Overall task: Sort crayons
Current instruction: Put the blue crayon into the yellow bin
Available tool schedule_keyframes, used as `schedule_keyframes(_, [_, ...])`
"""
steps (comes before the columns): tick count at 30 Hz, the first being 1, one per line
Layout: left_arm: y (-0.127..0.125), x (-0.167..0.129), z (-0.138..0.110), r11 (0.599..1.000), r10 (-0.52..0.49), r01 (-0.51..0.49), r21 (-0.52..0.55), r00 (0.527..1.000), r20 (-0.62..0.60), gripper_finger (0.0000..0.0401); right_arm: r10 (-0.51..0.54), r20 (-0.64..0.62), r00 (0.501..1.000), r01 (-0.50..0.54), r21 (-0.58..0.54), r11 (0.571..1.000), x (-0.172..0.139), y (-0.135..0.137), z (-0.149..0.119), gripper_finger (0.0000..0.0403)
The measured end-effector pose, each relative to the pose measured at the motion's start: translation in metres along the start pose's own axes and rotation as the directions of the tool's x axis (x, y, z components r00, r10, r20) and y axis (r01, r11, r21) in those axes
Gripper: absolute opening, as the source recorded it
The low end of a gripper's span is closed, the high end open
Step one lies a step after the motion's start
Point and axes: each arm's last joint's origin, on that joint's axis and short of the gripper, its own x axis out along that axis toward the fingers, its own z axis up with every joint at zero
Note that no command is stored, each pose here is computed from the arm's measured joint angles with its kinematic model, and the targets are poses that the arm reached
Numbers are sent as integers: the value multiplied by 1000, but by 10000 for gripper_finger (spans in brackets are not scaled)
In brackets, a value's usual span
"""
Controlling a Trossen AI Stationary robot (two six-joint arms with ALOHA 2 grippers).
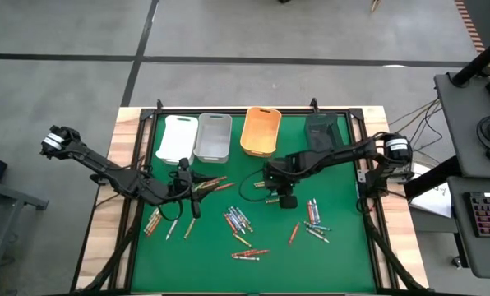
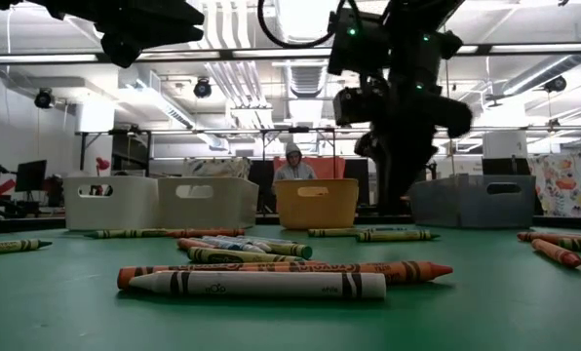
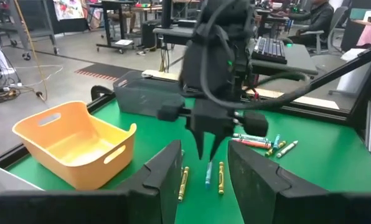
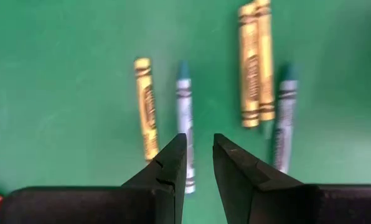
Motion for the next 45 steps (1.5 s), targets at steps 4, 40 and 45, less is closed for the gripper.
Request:
schedule_keyframes(4, [0,0,0,1000,3,-3,8,1000,1,114,-43,-61,997,44,9,999,12,4,-8,68])
schedule_keyframes(40, [1,0,0,999,41,-41,16,999,11,114,-64,-70,995,68,47,997,26,4,-10,131])
schedule_keyframes(45, [1,0,0,999,41,-41,16,999,11,114,-61,-74,995,63,38,997,33,4,-9,100])
